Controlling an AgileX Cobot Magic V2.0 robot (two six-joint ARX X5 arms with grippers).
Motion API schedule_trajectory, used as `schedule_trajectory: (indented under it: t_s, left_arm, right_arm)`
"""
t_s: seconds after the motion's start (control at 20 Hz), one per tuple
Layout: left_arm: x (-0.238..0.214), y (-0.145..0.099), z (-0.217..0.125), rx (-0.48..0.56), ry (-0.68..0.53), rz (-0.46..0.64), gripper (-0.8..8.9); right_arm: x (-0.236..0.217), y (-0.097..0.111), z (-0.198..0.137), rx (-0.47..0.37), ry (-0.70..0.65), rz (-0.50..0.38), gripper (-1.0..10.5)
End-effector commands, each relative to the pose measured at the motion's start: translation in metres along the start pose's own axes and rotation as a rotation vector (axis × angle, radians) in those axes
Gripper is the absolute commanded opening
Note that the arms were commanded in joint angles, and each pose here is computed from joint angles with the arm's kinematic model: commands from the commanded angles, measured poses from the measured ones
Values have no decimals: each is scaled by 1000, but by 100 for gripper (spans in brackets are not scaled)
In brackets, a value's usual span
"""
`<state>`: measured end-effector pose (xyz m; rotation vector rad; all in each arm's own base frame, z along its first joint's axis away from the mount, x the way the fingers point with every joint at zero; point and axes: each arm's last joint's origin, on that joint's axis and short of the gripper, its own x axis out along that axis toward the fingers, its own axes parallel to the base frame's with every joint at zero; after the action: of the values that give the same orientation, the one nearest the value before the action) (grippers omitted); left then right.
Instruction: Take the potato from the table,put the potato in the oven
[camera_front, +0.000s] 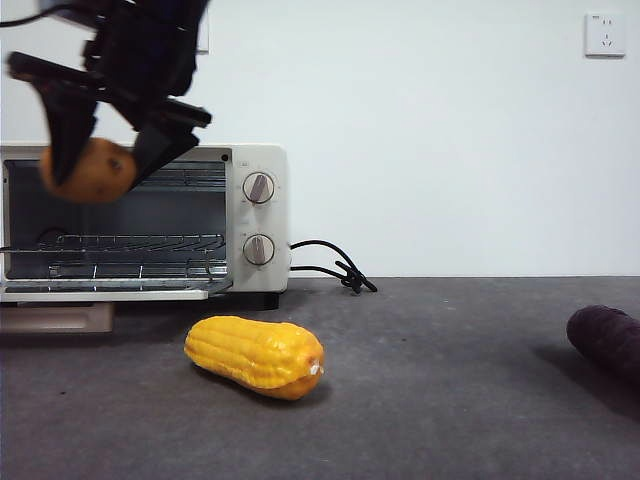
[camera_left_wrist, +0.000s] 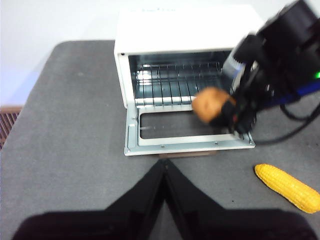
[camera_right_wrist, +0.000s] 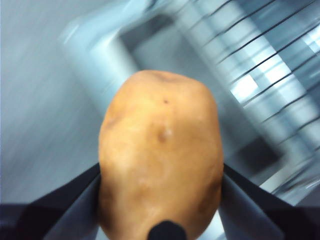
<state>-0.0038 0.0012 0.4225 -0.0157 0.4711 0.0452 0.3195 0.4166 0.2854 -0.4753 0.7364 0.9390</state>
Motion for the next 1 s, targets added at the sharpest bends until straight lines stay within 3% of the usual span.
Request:
schedule_trajectory:
  t_s: [0.05, 0.35, 1.0]
  left_arm:
    - [9, 0, 3, -3, 30, 0, -5]
    - [16, -1, 7, -6, 56, 0, -5]
    - [28, -2, 13, -11, 96, 2, -5]
  right_arm:
    - [5, -14, 4, 44, -75, -25, 60]
    - [2, -40, 15, 129, -226, -66, 60]
    - [51, -45, -4, 138, -185, -48, 60]
